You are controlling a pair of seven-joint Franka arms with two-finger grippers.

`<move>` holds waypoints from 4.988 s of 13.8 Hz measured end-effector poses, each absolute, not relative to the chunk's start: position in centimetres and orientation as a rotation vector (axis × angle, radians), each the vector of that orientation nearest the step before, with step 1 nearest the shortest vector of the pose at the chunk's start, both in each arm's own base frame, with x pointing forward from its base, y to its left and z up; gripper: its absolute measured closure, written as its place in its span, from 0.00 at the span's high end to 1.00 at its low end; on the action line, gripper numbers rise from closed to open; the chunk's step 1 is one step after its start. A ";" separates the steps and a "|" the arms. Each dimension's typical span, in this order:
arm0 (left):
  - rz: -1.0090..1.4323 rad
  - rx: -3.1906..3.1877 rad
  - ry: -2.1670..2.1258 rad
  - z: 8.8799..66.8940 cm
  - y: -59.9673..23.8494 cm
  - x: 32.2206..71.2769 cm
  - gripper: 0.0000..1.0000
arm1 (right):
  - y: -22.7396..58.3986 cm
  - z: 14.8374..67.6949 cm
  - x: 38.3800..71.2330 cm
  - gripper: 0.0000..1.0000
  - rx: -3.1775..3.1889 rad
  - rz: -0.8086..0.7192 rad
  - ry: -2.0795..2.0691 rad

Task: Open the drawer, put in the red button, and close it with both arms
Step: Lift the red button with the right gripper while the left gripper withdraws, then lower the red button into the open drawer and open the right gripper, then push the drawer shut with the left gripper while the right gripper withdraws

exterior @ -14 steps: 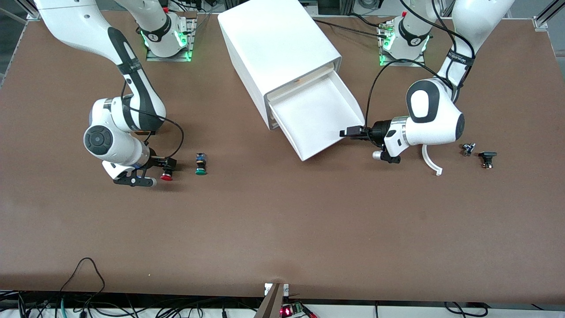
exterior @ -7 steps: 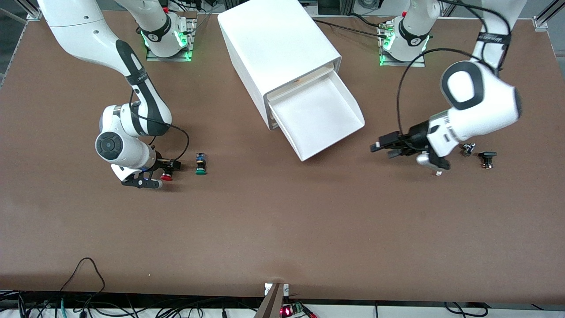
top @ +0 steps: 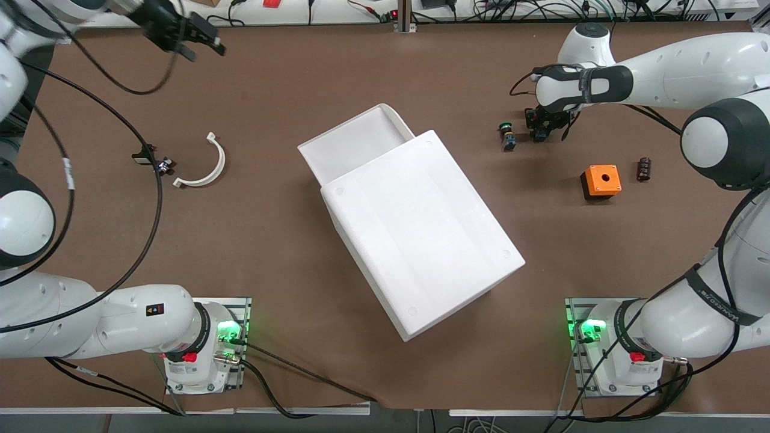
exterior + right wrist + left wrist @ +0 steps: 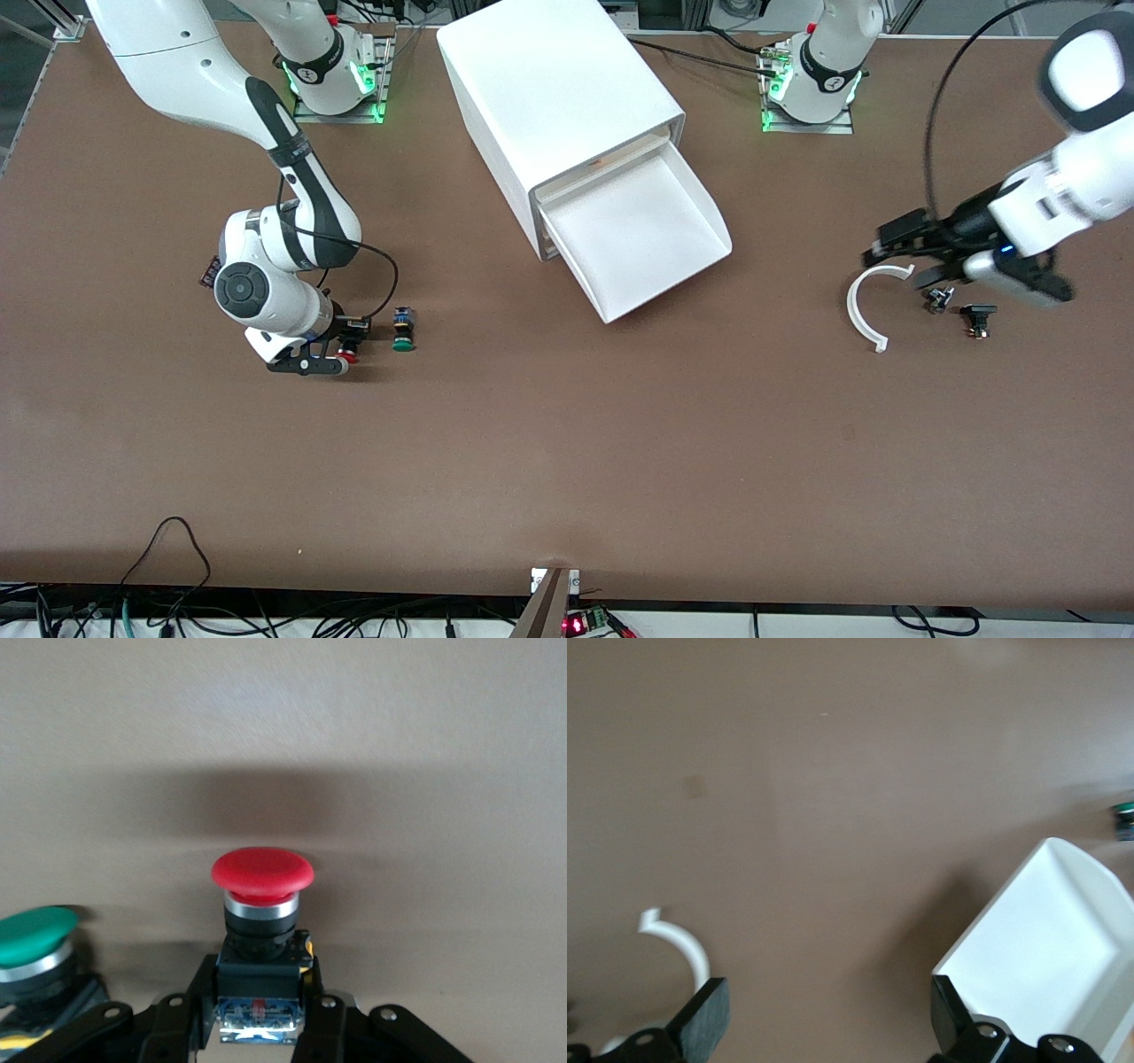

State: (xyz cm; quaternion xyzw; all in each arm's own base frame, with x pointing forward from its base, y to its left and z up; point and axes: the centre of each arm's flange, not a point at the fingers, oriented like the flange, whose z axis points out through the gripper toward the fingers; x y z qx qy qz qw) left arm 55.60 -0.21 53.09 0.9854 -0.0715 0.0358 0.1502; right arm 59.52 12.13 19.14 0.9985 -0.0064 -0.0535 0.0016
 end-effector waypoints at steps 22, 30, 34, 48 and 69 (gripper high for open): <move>0.096 3.145 -0.106 58.7 -3.7 53.2 1.00 | 52.2 46.6 50.5 0.41 2.409 0.321 2.176; 0.092 3.145 -0.106 58.6 -3.7 53.2 1.00 | 57.8 39.2 45.8 0.41 1.954 0.182 2.483; 0.089 3.145 -0.106 58.5 -3.7 53.3 1.00 | 58.8 37.1 44.8 0.41 1.880 0.140 2.513; 0.137 3.129 -0.001 54.1 -7.2 56.5 1.00 | 57.7 47.7 49.5 1.00 2.156 0.470 2.208; -0.015 2.927 0.651 27.6 -32.3 49.3 1.00 | 3.9 54.4 65.1 1.00 2.947 -0.040 -0.459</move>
